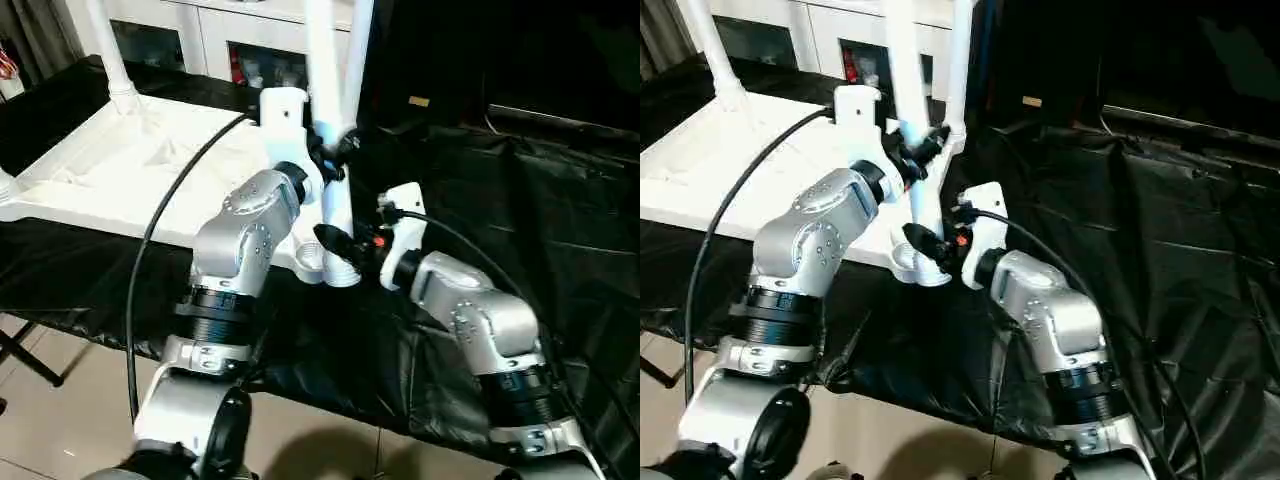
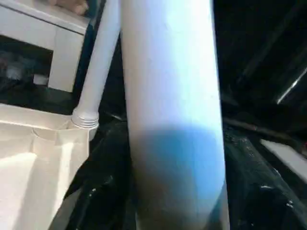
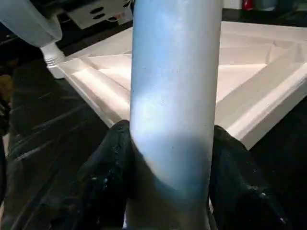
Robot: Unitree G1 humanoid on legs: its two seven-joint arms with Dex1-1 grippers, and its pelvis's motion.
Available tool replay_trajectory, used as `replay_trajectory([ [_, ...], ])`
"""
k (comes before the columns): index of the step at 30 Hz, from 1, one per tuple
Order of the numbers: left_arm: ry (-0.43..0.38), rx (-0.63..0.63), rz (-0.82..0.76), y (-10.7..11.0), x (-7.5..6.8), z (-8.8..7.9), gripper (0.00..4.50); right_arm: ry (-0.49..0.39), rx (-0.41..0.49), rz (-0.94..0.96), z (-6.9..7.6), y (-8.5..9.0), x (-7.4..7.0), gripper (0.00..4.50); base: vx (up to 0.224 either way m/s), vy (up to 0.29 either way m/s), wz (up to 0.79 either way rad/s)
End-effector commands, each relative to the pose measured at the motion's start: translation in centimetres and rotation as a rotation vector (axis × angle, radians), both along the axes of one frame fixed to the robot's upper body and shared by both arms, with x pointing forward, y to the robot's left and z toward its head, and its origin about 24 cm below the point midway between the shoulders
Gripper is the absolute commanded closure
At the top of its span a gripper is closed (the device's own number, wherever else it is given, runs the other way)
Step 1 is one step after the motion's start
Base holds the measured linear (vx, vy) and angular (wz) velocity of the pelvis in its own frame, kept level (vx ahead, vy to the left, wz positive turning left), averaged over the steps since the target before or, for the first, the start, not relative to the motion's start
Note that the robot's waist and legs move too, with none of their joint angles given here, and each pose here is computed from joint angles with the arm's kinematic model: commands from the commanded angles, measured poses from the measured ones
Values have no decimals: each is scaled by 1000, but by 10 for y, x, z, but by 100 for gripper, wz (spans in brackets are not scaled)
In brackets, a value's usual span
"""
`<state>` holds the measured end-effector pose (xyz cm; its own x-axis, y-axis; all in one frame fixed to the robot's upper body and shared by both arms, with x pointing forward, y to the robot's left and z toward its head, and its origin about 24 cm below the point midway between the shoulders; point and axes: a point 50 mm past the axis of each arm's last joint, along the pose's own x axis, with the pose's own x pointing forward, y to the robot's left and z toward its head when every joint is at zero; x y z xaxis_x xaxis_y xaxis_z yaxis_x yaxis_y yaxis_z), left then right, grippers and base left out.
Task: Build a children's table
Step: Pick table leg
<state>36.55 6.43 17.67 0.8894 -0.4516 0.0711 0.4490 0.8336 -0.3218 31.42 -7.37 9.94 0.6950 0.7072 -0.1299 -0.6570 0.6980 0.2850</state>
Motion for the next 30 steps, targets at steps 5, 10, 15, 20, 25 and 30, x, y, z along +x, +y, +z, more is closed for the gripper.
replay_trajectory([
  [5,-18,-72,-17,-4,0,9,260,-83,-3,-29,11,-5,3,206,0,0,0],
  [10,-67,-60,-213,-10,-6,12,266,-55,20,66,13,-16,1,158,0,0,0],
  [15,-104,-12,-431,-3,-11,12,267,-31,34,312,17,-35,-10,120,0,0,0],
  [20,-114,-47,-579,4,-16,15,267,4,54,385,22,-49,-12,83,0,0,0],
  [25,-146,-134,-755,3,-28,24,267,17,86,412,26,-53,-10,63,0,0,0],
  [30,-180,-183,-860,-5,-38,30,267,32,141,472,30,-44,-10,63,0,0,0],
])
